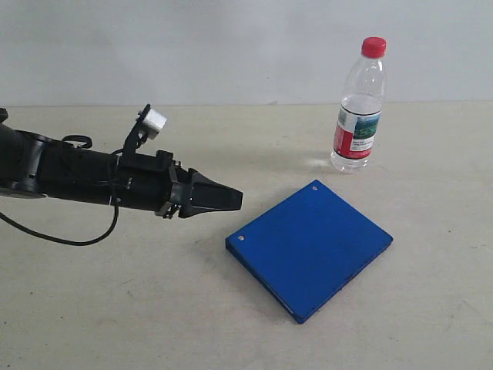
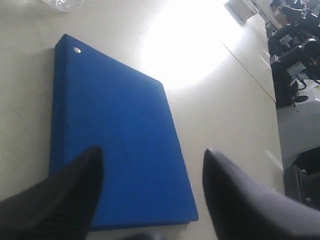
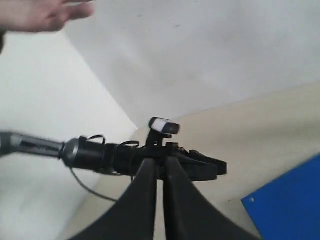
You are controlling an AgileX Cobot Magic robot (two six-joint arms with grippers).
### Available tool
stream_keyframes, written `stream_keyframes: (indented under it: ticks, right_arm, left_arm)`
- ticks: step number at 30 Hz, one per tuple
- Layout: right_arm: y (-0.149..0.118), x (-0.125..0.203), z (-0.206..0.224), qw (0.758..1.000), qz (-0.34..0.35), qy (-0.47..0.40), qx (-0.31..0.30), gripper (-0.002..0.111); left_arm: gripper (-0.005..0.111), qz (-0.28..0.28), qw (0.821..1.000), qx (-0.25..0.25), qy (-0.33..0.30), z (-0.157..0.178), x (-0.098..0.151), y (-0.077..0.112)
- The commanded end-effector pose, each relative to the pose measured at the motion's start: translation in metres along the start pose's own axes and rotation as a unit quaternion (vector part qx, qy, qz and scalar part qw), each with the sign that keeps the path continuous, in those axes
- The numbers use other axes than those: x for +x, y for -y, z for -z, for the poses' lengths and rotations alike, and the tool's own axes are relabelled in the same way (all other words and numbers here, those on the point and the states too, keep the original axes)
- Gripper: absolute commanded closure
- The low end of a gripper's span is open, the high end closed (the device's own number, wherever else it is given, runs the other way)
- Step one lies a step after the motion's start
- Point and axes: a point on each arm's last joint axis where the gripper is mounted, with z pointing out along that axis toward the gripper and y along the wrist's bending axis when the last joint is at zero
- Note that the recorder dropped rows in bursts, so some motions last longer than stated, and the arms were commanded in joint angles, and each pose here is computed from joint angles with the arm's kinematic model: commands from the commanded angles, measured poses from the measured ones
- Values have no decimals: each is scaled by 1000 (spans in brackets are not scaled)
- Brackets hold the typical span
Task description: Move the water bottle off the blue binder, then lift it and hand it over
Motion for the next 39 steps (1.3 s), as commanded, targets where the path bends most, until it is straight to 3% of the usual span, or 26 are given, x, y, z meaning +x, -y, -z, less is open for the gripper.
stream_keyframes:
  ticks: [1,4,8,13,15,21,32,39]
  right_arm:
    - [49,36,-12,980,-166,-20,110,108]
    - [70,56,-16,963,-197,-61,173,108]
    - [74,59,-25,962,-157,-118,190,104]
    - [79,61,-36,951,-154,-165,213,72]
    - [88,63,-39,942,-151,-172,246,66]
    - [104,67,-55,917,-144,-223,299,66]
    - [121,62,-114,894,-111,-331,281,66]
    - [141,77,-146,874,-110,-394,263,66]
  left_arm:
    - [52,-3,1000,2,-17,-10,1,9]
    - [52,-15,999,-16,-42,-25,7,16]
    - [52,-46,995,-53,-65,-41,8,20]
    - [52,-52,993,-80,-65,-41,6,16]
    - [52,-50,991,-106,-61,-40,5,11]
    - [52,-59,982,-170,-65,-38,1,0]
    - [52,-75,983,-162,-45,-40,-16,2]
    - [52,-75,982,-161,-69,-46,-5,-8]
